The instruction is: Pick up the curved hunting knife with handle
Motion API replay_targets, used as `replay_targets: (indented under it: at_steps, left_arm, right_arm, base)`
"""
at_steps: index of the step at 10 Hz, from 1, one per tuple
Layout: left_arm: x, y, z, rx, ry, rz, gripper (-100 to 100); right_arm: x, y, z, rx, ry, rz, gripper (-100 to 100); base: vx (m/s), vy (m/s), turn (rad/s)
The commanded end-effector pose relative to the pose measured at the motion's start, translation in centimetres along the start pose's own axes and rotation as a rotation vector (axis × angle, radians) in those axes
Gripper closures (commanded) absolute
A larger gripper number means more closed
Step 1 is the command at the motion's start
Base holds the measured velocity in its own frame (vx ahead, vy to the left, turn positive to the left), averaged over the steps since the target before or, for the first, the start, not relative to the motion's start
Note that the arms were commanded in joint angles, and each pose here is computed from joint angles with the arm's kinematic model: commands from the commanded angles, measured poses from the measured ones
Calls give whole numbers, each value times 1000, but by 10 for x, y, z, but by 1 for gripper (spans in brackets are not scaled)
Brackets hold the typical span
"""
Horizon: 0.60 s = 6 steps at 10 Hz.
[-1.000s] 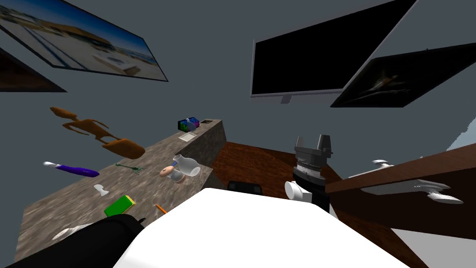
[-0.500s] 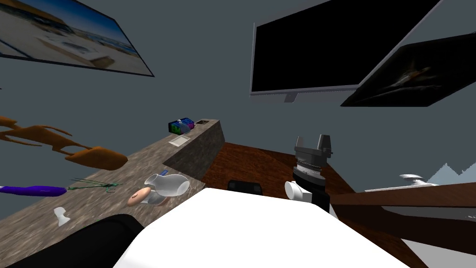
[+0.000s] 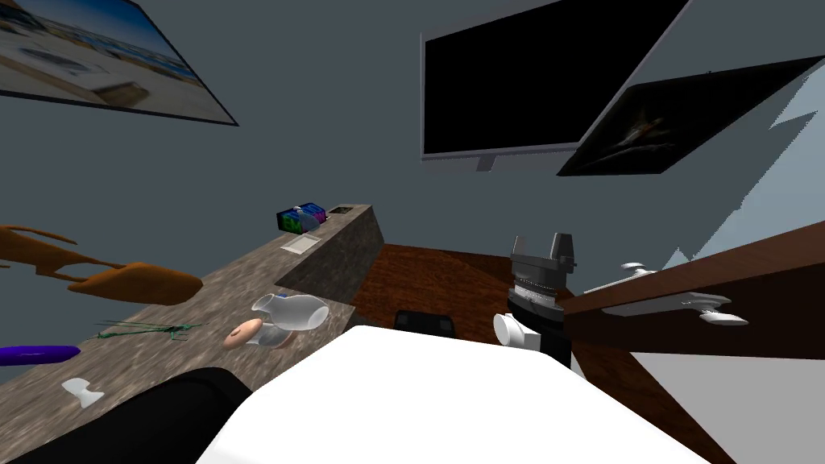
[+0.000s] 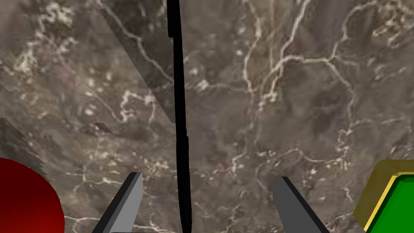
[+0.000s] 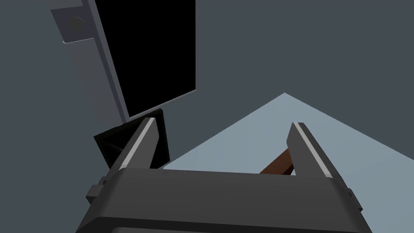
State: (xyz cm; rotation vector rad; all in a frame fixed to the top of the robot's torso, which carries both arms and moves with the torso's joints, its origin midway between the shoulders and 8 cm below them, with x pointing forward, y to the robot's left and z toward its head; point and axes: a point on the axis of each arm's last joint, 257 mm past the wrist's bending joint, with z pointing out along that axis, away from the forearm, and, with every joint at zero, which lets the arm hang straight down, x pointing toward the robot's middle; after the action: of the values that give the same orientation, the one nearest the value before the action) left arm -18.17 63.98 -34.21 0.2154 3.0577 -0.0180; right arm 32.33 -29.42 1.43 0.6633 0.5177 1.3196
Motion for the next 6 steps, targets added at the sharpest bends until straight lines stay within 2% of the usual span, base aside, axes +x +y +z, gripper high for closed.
replay_targets:
  at_steps: [1,2,3,4,5,6]
  left_arm:
    - [-1,1,1,1,0,-41,-100]
    - [-1,1,1,1,0,-51,-100]
    - [-15,8,7,4,1,-32,-100]
    - [-15,8,7,4,1,-54,-100]
    - [-15,8,7,4,1,-84,-100]
    - [-29,15,11,4,1,-56,-100]
  right_arm:
    - [0,0,0,0,0,0,0]
    - [0,0,0,0,0,0,0]
    - [0,0,0,0,0,0,0]
    - [0,0,0,0,0,0,0]
    - [0,0,0,0,0,0,0]
    - [0,0,0,0,0,0,0]
  base:
    - [-89,-10,3]
    - [-7,-6,42]
    - [-119,-23,-334]
    - [-168,-24,-154]
    - [-92,-16,54]
    - [-192,-23,-260]
